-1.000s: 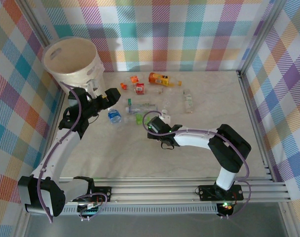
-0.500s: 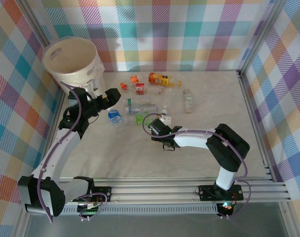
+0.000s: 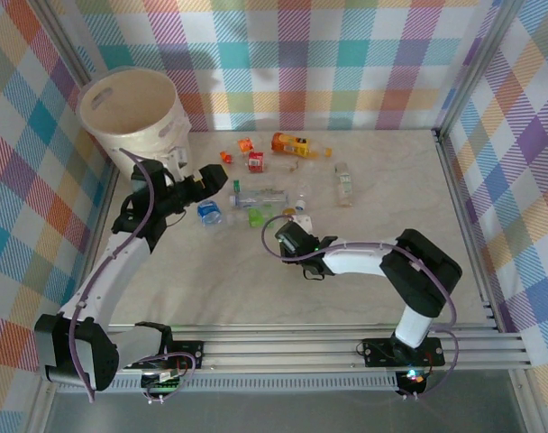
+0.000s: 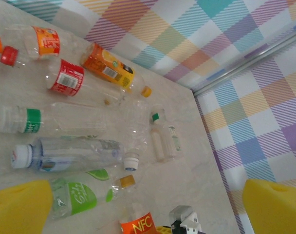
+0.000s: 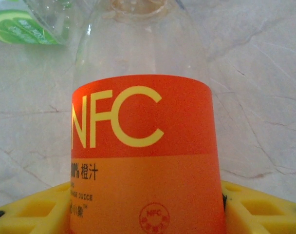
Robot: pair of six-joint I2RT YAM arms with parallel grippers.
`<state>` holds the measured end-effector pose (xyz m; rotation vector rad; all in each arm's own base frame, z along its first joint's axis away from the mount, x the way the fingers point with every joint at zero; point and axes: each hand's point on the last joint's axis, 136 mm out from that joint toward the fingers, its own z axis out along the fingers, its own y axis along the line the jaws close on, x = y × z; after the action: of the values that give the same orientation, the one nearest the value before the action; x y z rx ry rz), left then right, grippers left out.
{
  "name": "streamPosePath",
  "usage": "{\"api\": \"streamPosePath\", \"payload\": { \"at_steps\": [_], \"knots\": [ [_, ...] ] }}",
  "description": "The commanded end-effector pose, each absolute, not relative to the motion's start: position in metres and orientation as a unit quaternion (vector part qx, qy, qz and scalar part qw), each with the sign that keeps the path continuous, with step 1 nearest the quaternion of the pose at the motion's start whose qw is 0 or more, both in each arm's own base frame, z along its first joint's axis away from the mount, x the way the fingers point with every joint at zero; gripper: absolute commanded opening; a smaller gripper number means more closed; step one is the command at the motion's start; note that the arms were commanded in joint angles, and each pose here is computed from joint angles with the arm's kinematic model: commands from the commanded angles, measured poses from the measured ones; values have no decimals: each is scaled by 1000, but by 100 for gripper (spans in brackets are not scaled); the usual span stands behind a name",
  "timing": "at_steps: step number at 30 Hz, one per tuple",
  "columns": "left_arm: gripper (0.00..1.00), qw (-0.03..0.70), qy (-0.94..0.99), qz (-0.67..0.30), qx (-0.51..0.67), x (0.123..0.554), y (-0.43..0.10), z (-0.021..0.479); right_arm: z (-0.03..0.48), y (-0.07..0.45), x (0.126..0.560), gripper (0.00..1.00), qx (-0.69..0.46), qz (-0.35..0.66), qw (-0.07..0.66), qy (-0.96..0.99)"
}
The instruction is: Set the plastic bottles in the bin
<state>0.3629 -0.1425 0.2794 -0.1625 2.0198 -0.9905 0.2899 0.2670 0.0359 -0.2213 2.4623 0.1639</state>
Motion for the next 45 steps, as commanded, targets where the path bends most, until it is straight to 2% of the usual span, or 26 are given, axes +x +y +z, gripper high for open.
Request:
{"api": "streamPosePath", "payload": {
  "at_steps": [1, 6, 12, 17, 26, 32, 40, 45],
  "knots": [
    [100, 416, 805, -420, -52, 358, -159, 279, 63, 276, 291, 46, -112, 93, 363, 920],
    [100, 398, 804, -439, -57, 352, -181, 274, 105, 281, 289, 39, -122, 156, 421, 885],
    [100, 392, 801, -446, -82, 344, -202, 266, 150, 293, 284, 39, -166, 247, 444, 845],
    [100, 347, 786, -497, -120, 344, -225, 249, 184, 303, 278, 39, -205, 301, 459, 810],
    [100, 324, 768, -550, -55, 334, -267, 260, 207, 321, 273, 40, -222, 349, 457, 788],
    [100, 300, 787, -537, -51, 328, -283, 247, 221, 328, 279, 41, -220, 364, 475, 770],
    [86, 280, 789, -546, -28, 323, -302, 243, 231, 339, 285, 43, -231, 369, 484, 759],
    [66, 287, 793, -536, -40, 328, -299, 238, 232, 343, 280, 46, -244, 380, 480, 752]
  ]
}}
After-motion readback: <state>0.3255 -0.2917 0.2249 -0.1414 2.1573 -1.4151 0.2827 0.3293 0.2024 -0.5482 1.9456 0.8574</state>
